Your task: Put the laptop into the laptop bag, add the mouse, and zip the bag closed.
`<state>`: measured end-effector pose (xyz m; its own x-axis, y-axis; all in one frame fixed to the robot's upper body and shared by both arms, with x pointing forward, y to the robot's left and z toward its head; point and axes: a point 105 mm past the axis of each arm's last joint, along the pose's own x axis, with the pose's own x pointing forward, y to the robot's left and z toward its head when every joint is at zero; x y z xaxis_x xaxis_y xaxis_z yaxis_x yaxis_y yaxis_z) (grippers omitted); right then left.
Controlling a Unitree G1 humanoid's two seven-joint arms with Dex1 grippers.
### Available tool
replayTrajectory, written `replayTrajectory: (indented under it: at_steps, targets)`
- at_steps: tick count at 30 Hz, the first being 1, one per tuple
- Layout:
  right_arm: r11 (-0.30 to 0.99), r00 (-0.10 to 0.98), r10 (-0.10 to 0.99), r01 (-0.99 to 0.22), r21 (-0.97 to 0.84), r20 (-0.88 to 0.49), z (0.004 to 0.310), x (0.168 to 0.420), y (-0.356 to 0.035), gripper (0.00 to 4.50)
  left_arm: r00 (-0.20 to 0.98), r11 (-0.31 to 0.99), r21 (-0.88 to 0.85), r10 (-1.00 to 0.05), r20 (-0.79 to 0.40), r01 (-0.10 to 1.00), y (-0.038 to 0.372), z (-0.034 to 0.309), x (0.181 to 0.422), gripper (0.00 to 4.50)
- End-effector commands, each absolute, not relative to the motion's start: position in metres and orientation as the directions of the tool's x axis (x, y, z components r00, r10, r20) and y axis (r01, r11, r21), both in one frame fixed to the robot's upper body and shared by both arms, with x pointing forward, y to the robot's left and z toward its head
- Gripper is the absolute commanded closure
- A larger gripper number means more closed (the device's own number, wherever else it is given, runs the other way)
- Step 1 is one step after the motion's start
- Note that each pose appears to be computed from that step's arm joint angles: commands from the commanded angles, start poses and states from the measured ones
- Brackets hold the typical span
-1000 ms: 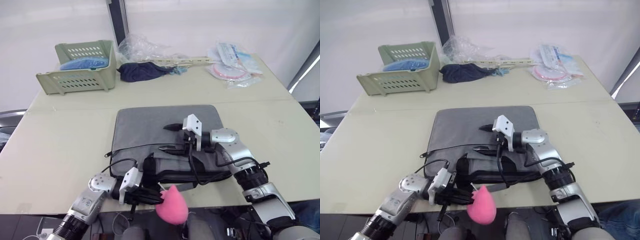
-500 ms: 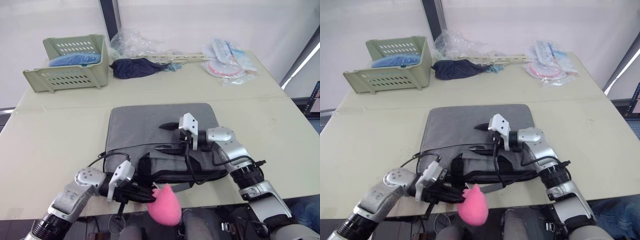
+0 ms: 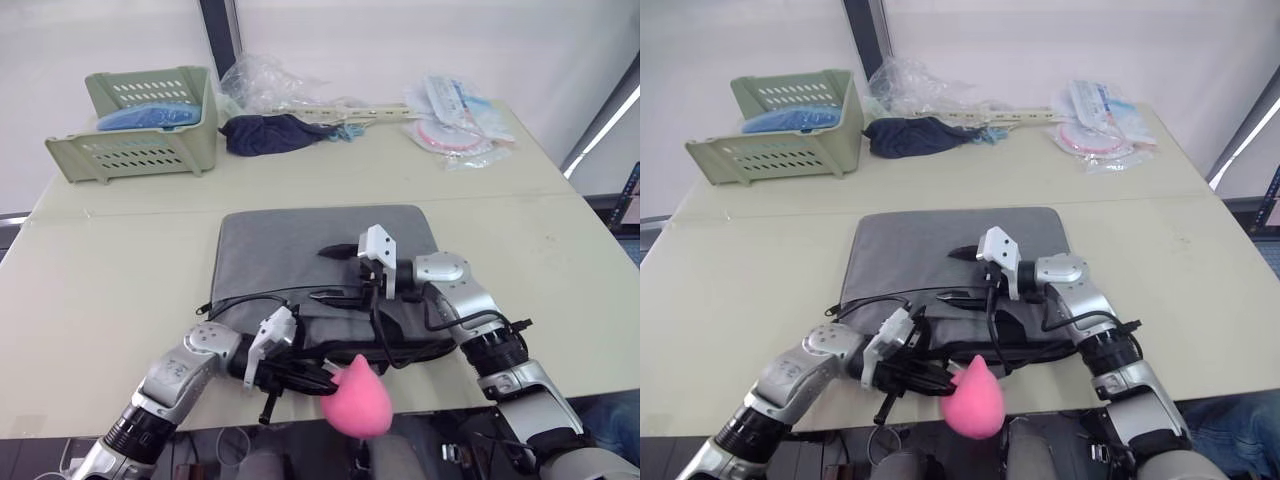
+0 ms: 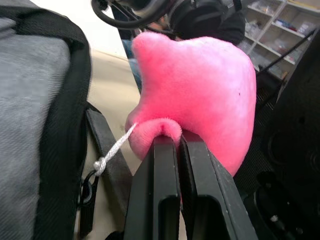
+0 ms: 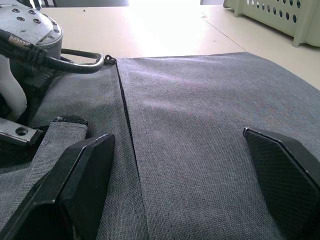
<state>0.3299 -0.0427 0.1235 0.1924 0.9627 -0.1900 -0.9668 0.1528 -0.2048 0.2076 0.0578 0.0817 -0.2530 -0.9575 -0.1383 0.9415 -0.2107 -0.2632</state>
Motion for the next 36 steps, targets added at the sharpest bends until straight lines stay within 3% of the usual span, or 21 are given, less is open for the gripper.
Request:
replayTrajectory:
  at_steps: [1,10,11,15,19,20,29,36]
  targets:
    - [0.205,0.226,0.904,-0.974,-0.095,-0.364,0.071,0.329,-0.059,0.0,-0.343,-0.306,-0.245,-0.932,-0.121,0.92,0.039,0.09,0.198,4.48]
    - [0.21,0.231,0.9,-0.973,-0.097,-0.369,0.069,0.33,-0.062,0.0,-0.334,-0.302,-0.228,-0.935,-0.119,0.926,0.018,0.132,0.214,4.48]
    - [0.21,0.232,0.9,-0.973,-0.097,-0.369,0.069,0.33,-0.062,0.0,-0.329,-0.297,-0.228,-0.937,-0.118,0.927,0.018,0.136,0.215,3.85]
    - [0.212,0.233,0.9,-0.972,-0.097,-0.367,0.069,0.33,-0.061,0.0,-0.315,-0.277,-0.243,-0.94,-0.133,0.93,0.031,0.152,0.215,2.19]
    - [0.218,0.241,0.899,-0.97,-0.103,-0.364,0.072,0.333,-0.062,0.0,-0.281,-0.234,-0.253,-0.944,-0.173,0.939,0.051,0.164,0.205,0.21]
    - [0.22,0.243,0.899,-0.97,-0.105,-0.364,0.072,0.334,-0.062,0.0,-0.273,-0.222,-0.257,-0.944,-0.184,0.941,0.057,0.166,0.202,0.04]
    - [0.219,0.242,0.899,-0.97,-0.105,-0.365,0.072,0.336,-0.063,0.0,-0.145,-0.046,-0.281,-0.928,-0.344,0.959,0.135,0.172,0.184,0.04]
    - [0.218,0.244,0.901,-0.97,-0.111,-0.357,0.075,0.339,-0.063,0.0,0.079,0.151,-0.147,-0.908,-0.411,0.977,0.2,0.179,0.197,0.04]
